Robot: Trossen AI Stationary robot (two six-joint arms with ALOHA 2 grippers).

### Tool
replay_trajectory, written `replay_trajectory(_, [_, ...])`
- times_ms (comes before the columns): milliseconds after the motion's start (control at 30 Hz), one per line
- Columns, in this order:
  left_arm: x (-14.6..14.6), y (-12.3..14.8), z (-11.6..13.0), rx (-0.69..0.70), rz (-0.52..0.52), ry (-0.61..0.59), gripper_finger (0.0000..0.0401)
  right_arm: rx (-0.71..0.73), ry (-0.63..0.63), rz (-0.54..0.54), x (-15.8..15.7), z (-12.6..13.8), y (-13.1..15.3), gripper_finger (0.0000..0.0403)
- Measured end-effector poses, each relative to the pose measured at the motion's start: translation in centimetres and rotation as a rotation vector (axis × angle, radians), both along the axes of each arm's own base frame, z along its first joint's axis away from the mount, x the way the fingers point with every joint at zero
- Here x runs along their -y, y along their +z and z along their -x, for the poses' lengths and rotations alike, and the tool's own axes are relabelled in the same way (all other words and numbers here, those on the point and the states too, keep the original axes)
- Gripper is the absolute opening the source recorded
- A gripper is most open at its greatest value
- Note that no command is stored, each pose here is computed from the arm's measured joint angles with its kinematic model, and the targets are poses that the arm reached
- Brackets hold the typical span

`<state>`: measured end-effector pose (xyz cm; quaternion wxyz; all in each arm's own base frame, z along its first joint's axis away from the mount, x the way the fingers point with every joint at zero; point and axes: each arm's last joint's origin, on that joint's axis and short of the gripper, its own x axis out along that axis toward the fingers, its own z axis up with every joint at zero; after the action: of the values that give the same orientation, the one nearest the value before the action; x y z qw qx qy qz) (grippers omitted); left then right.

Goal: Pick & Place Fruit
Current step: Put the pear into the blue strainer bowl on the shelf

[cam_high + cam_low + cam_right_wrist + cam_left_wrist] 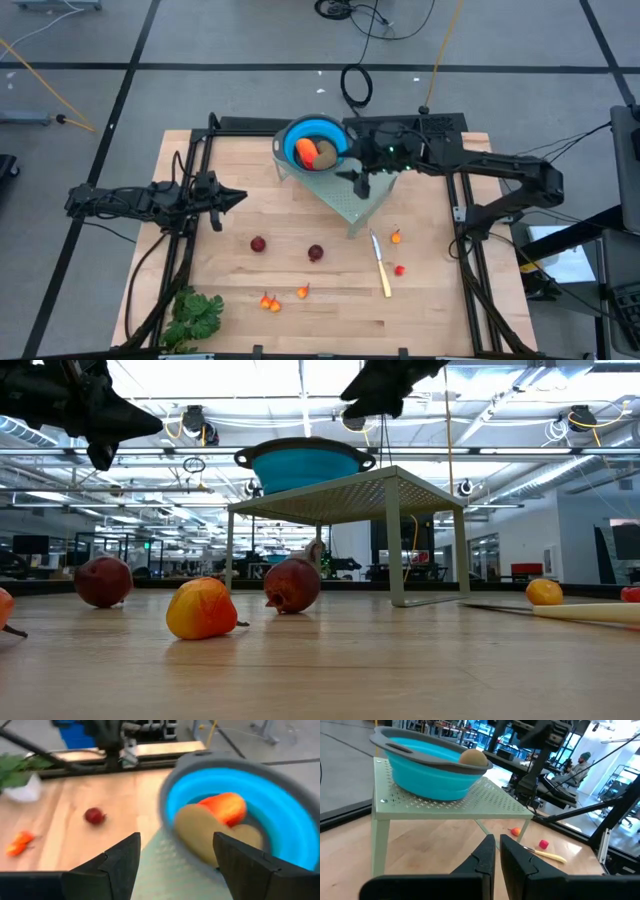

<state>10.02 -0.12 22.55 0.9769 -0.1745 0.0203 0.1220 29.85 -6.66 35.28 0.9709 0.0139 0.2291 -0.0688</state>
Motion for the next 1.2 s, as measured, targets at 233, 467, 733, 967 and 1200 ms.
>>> replay_trajectory(233, [0.0, 0.0, 0.0, 0.000, 0.002, 0.000, 0.0026, -0.037, 0.064, -0.051, -2.9, 1.3, 0.7, 0.0180])
replay_trajectory(467, [0.0, 0.0, 0.0, -0.002, 0.002, -0.001, 0.0026, -0.073, 0.123, -0.097, -5.3, 2.6, 1.1, 0.0105])
replay_trajectory(733, [0.0, 0.0, 0.0, 0.004, 0.025, 0.002, 0.0026, -0.136, 0.158, -0.072, -8.2, 3.4, 0.9, 0.0025])
replay_trajectory(967, [0.0, 0.0, 0.0, 0.006, 0.030, 0.002, 0.0026, -0.169, 0.196, -0.096, -10.4, 3.8, 0.7, 0.0006])
replay_trajectory(1200, [0.0, 0.0, 0.0, 0.006, 0.030, 0.002, 0.0026, -0.244, 0.111, -0.130, -12.1, 4.7, 0.0, 0.0001])
